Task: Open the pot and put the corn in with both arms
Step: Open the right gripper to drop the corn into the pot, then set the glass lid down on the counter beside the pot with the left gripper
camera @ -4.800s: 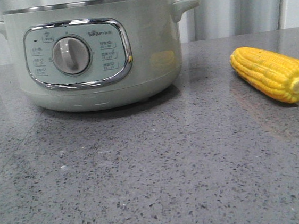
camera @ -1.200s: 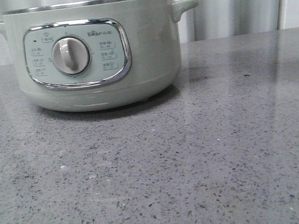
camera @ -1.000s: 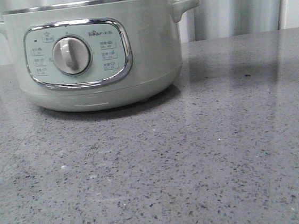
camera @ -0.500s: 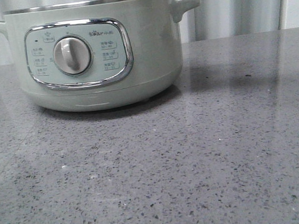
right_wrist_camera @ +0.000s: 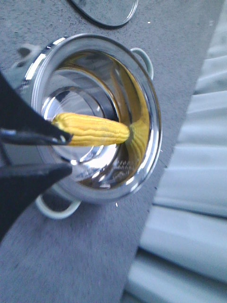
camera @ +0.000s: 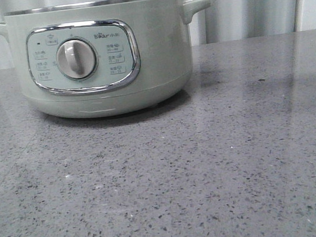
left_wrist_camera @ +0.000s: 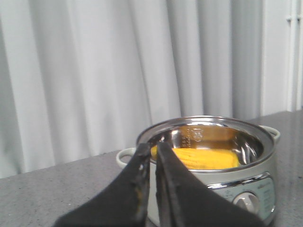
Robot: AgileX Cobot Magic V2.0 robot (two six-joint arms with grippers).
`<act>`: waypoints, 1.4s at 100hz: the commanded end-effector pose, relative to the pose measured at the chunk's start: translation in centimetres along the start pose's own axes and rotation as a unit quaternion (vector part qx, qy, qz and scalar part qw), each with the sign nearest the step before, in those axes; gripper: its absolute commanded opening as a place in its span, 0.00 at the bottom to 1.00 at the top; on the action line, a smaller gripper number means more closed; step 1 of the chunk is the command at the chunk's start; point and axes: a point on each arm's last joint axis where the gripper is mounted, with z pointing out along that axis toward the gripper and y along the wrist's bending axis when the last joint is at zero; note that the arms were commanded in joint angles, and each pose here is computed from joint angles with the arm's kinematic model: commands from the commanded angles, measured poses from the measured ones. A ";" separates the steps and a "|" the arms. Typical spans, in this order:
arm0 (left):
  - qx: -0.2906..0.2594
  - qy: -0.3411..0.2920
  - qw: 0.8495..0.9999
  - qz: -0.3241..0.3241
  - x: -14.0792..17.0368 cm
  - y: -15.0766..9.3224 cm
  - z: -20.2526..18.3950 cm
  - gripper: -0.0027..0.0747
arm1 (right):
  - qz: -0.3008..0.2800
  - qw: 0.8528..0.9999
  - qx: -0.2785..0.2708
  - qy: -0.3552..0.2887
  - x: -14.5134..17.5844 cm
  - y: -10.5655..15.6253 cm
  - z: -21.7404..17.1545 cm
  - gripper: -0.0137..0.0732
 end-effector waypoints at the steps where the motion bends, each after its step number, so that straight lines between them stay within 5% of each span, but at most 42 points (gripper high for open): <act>1: -0.021 -0.029 0.999 -0.014 -0.1 0.2 -0.5 0.01 | -0.016 0.996 0.015 -0.085 0.7 -0.3 -5.0 0.08; 26: -0.029 0.006 0.999 -0.034 3.4 0.4 -0.3 0.01 | -0.054 0.979 0.031 -0.195 10.3 0.1 -11.5 0.08; 41: -0.055 -0.001 0.996 -0.071 4.2 0.9 -0.1 0.01 | -0.059 0.959 0.037 -0.275 13.2 0.3 -14.7 0.08; 62: -0.060 0.002 0.995 -0.077 4.6 1.0 -0.1 0.01 | -0.067 0.945 0.047 -0.316 14.0 0.2 -16.7 0.08; 122: -0.061 0.005 0.995 -0.077 4.8 1.0 -0.1 0.01 | -0.067 0.948 0.047 -0.307 14.2 0.2 -16.6 0.08; 140: -0.106 0.021 0.994 0.030 5.8 1.8 -0.2 0.01 | -0.067 0.948 0.047 -0.307 14.2 0.2 -16.6 0.08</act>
